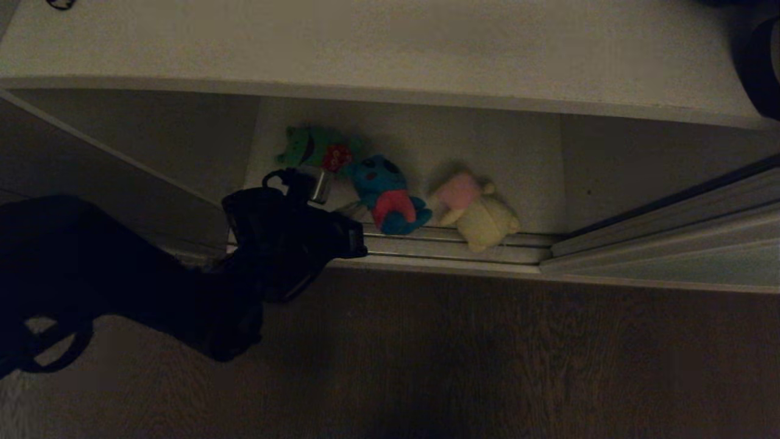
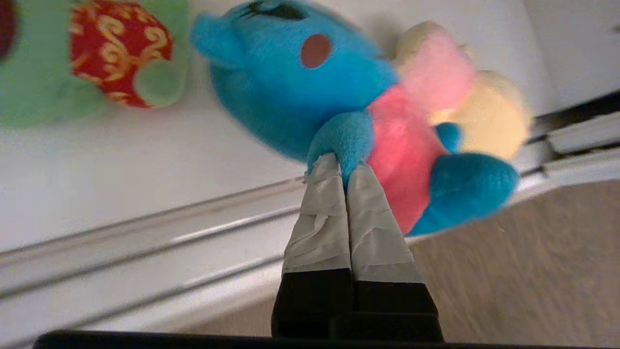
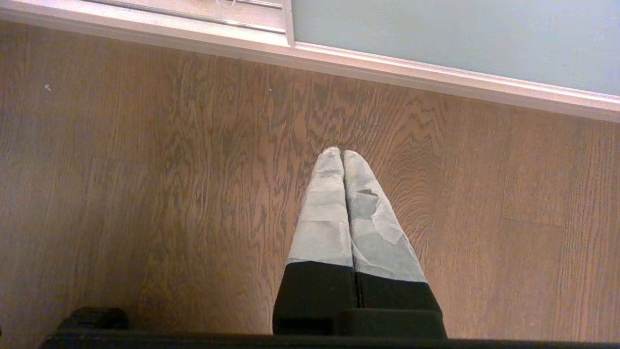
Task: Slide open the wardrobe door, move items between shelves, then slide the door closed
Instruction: Place the blue doll on the higher shelf
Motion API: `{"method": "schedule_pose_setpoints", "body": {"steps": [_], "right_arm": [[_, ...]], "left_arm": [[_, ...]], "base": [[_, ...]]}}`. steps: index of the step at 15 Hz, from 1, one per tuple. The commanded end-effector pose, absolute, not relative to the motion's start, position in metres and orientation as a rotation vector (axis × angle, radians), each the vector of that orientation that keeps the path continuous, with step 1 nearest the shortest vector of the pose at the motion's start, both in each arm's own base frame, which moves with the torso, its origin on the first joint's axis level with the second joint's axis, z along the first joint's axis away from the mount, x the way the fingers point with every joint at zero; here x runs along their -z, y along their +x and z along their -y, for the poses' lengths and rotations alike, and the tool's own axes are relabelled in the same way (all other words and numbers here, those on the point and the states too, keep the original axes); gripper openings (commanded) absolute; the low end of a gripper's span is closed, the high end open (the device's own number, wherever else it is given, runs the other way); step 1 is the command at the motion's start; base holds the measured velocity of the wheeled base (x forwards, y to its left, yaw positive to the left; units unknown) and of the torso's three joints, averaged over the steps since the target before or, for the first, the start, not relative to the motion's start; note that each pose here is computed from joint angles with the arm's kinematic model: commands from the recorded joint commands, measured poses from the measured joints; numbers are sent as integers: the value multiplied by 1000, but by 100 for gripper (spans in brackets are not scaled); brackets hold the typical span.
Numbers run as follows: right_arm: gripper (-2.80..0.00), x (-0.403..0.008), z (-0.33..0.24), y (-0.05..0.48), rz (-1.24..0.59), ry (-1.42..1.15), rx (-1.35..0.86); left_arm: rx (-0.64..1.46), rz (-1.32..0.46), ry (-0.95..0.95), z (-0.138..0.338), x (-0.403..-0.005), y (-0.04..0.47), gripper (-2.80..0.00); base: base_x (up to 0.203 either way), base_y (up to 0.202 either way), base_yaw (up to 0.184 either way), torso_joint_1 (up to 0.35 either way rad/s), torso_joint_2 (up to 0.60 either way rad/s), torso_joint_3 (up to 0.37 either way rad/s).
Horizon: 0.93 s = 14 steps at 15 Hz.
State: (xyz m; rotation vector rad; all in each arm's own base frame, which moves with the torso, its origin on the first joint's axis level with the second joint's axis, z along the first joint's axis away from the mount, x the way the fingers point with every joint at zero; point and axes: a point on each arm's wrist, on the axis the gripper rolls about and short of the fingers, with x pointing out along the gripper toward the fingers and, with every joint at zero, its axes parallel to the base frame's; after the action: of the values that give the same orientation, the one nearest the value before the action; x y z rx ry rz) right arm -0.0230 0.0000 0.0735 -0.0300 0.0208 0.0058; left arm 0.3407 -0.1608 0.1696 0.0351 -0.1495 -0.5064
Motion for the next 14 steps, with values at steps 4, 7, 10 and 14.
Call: {"method": "schedule_pose_setpoints", "body": {"steps": [4,7,10,14], "right_arm": [[-280,-74,0,-23,-20,-31,-6],[-280,-73,0,-23,-21,-31,-6],[-280,-73,0,-23,-20,-31,-6],[-280,-73,0,-23,-20,-31,-6]], "left_arm": [[536,102,23,135,-215,256,-280],[509,8,15,116,-218,213,-280],[458,-69,-26,95,-226,176,-280],[439,-160,-40,68,-231,126,-280]], "base": [[0,0,0,0,0,0],[0,0,0,0,0,0],[0,0,0,0,0,0],[0,0,0,0,0,0]]}}
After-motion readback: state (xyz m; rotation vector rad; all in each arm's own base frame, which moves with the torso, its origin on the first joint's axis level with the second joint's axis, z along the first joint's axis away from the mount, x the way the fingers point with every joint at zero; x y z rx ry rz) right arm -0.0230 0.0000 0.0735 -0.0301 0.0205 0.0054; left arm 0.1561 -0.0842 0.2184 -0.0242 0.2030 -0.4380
